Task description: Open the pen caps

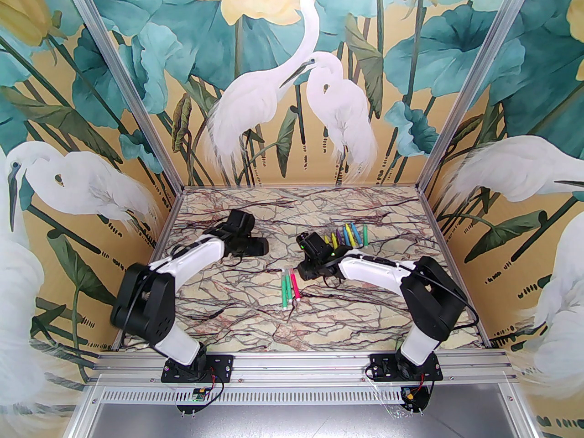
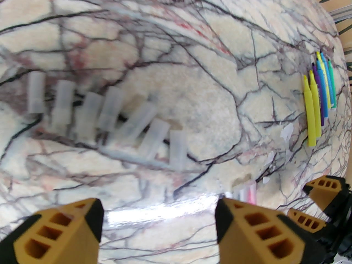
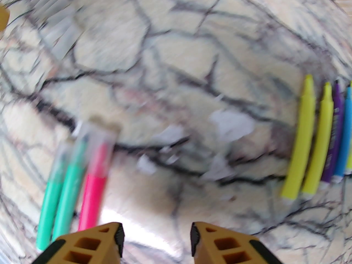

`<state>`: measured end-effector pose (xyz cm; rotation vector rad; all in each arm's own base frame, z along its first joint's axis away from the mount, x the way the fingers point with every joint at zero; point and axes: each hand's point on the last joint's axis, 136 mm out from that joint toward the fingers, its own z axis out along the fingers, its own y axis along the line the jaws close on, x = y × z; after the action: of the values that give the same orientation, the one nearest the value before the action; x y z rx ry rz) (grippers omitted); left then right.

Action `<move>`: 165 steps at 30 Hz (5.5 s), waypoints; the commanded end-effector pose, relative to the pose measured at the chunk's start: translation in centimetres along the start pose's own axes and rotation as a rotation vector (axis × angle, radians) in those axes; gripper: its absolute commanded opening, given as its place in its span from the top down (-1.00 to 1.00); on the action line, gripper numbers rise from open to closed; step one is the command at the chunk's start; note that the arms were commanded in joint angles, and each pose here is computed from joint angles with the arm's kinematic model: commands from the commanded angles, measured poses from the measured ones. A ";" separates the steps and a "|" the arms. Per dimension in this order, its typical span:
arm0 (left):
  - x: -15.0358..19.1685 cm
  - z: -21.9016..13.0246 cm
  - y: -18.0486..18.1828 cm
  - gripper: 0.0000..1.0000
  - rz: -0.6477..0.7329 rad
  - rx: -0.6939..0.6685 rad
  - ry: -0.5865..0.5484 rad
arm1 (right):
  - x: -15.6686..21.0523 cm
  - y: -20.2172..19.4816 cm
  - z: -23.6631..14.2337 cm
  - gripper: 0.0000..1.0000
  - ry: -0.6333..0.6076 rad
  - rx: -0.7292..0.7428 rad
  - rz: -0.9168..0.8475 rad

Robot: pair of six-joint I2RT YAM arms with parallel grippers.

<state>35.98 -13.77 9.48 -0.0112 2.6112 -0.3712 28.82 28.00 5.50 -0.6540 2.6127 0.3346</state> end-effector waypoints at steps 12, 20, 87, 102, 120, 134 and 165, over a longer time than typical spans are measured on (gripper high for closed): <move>-0.5 -1.8 0.0 -0.66 -0.020 0.115 -0.195 | 1.9 4.0 0.8 0.05 0.105 -0.154 -0.011; -0.6 -1.6 0.6 -0.68 -0.033 0.107 -0.216 | 2.2 5.0 1.9 0.03 0.143 -0.127 -0.028; 0.7 -0.7 -16.0 -0.52 0.059 0.816 -0.046 | -3.1 1.9 -4.5 0.73 -0.172 -0.271 0.064; 0.3 0.4 -17.5 -0.07 0.031 0.839 0.010 | -3.1 2.3 -4.7 0.73 -0.181 -0.296 0.045; 0.1 -0.3 -18.2 0.77 0.023 0.880 0.035 | -3.9 1.8 -4.6 0.42 -0.217 -0.265 0.050; -1.3 -1.4 -19.0 0.93 -0.014 0.911 0.027 | -3.7 2.0 -3.1 0.20 -0.200 -0.280 0.056; -5.8 0.1 -12.1 1.00 -0.218 0.744 -0.076 | 2.2 2.0 -3.0 1.00 -0.067 -0.319 -0.029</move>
<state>40.10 -25.57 14.99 -0.0237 2.2530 -1.3965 26.24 28.15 6.60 -0.7128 2.5202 0.7362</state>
